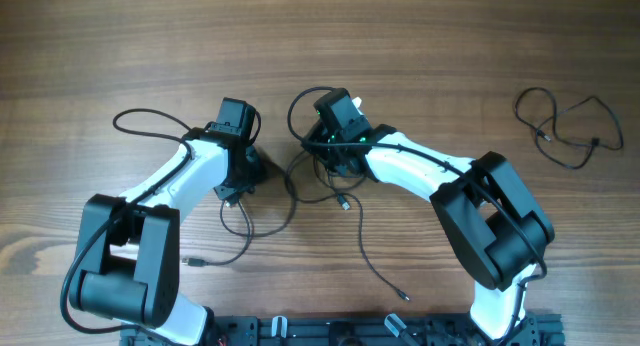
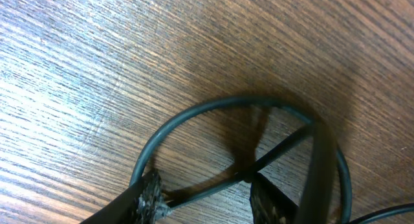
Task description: Untangle cables
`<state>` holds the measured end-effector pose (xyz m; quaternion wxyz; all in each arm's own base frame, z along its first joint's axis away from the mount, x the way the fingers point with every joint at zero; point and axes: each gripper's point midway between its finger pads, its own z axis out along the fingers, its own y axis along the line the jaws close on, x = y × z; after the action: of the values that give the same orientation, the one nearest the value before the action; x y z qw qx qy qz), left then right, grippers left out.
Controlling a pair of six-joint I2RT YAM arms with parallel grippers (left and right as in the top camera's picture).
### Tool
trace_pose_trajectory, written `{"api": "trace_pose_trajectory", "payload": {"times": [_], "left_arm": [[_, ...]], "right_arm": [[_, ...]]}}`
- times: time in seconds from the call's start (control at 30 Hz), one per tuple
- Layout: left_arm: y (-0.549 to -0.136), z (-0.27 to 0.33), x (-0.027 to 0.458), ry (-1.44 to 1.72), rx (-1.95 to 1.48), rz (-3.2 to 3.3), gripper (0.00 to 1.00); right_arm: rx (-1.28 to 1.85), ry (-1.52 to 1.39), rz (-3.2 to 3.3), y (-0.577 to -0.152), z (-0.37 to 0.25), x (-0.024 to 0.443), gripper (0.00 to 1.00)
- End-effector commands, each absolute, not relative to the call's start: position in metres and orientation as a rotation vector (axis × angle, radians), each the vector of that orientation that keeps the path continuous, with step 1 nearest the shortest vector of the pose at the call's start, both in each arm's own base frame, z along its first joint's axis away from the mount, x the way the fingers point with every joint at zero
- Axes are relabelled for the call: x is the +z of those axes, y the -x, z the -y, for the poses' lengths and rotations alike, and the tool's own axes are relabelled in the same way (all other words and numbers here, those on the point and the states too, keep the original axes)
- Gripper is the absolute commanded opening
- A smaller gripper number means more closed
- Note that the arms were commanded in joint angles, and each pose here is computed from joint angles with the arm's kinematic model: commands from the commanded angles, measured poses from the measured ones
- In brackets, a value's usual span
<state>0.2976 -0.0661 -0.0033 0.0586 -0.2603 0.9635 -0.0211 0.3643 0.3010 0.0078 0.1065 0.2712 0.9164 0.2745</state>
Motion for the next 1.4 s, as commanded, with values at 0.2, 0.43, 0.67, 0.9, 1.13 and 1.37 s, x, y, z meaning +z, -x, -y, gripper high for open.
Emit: {"api": "trace_pose_trajectory", "payload": {"times": [0.2, 0.43, 0.67, 0.9, 1.13, 1.37], "left_arm": [[-0.281, 0.055, -0.020, 0.823, 0.019, -2.963, 0.47], [-0.281, 0.055, -0.020, 0.823, 0.020, -2.963, 0.47], [-0.281, 0.055, -0.020, 0.823, 0.020, -2.963, 0.47], [-0.281, 0.055, -0.020, 0.823, 0.020, -2.963, 0.47], [-0.281, 0.055, -0.020, 0.823, 0.020, -2.963, 0.47], [-0.284, 0.056, -0.019, 0.820, 0.011, -2.953, 0.47]], "right_arm": [[0.652, -0.800, -2.786, -0.346, -0.285, -0.022, 0.20], [0.636, -0.770, -2.800, -0.344, -0.283, -0.023, 0.15], [0.611, -0.720, -2.823, -0.341, -0.281, -0.025, 0.13], [0.584, -0.592, -2.840, -0.340, -0.279, -0.026, 0.20], [0.573, -0.657, -2.783, -0.360, -0.260, -0.021, 0.20], [0.606, -0.683, -2.739, -0.374, -0.255, -0.014, 0.17]]}}
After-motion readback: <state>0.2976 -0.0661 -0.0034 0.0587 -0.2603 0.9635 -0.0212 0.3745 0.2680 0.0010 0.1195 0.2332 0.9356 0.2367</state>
